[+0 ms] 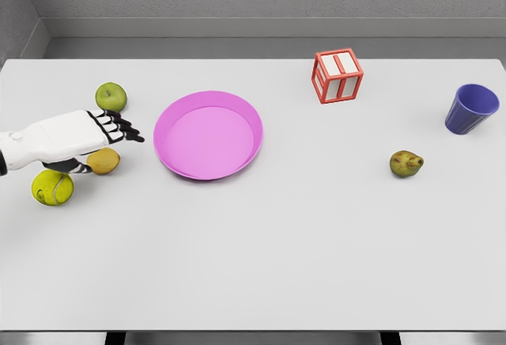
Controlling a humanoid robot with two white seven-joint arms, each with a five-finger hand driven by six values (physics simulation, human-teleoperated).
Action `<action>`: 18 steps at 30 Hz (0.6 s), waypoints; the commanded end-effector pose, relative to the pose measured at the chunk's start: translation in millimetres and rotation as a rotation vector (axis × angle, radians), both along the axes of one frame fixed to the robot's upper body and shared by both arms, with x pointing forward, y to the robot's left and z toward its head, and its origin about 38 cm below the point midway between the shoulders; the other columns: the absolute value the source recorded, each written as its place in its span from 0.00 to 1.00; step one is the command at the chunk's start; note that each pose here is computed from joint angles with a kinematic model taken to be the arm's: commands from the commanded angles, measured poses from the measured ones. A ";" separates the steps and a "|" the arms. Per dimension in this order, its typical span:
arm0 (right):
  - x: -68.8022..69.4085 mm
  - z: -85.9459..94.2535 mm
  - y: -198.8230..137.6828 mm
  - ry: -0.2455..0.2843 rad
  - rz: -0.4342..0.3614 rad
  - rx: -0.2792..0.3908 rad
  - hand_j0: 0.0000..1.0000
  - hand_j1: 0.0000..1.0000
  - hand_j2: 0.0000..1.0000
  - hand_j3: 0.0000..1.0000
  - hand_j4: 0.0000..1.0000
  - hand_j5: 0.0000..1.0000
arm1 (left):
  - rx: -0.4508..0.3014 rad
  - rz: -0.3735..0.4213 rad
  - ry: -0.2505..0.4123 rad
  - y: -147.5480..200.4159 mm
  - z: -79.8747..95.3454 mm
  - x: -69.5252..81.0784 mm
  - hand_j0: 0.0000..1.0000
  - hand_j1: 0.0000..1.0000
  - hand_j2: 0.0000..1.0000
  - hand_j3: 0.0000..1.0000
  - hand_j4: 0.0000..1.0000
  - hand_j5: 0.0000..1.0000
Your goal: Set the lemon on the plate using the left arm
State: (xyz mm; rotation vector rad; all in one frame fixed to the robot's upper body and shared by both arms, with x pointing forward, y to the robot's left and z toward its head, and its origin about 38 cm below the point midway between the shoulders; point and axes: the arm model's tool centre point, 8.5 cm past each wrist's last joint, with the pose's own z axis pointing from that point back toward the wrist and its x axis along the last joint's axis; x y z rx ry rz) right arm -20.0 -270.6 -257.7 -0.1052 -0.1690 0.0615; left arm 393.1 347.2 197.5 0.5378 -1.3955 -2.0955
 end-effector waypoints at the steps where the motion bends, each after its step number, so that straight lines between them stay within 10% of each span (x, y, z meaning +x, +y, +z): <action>1: 0.1 0.0 0.1 0.000 0.000 0.001 1.00 1.00 1.00 1.00 1.00 1.00 | -0.011 0.003 0.003 -1.1 -1.2 0.7 0.93 0.93 0.93 0.93 0.93 0.93; 8: 0.1 0.0 -0.1 0.000 -0.001 -0.001 1.00 1.00 1.00 1.00 1.00 1.00 | -0.022 0.003 0.015 -1.7 -4.4 -0.6 0.95 0.95 0.95 0.95 0.95 0.95; 18: 0.1 0.0 -0.1 0.000 -0.001 -0.001 1.00 1.00 1.00 1.00 1.00 1.00 | -0.141 -0.028 0.122 3.2 39.1 -20.4 0.96 0.96 0.96 0.96 0.96 0.96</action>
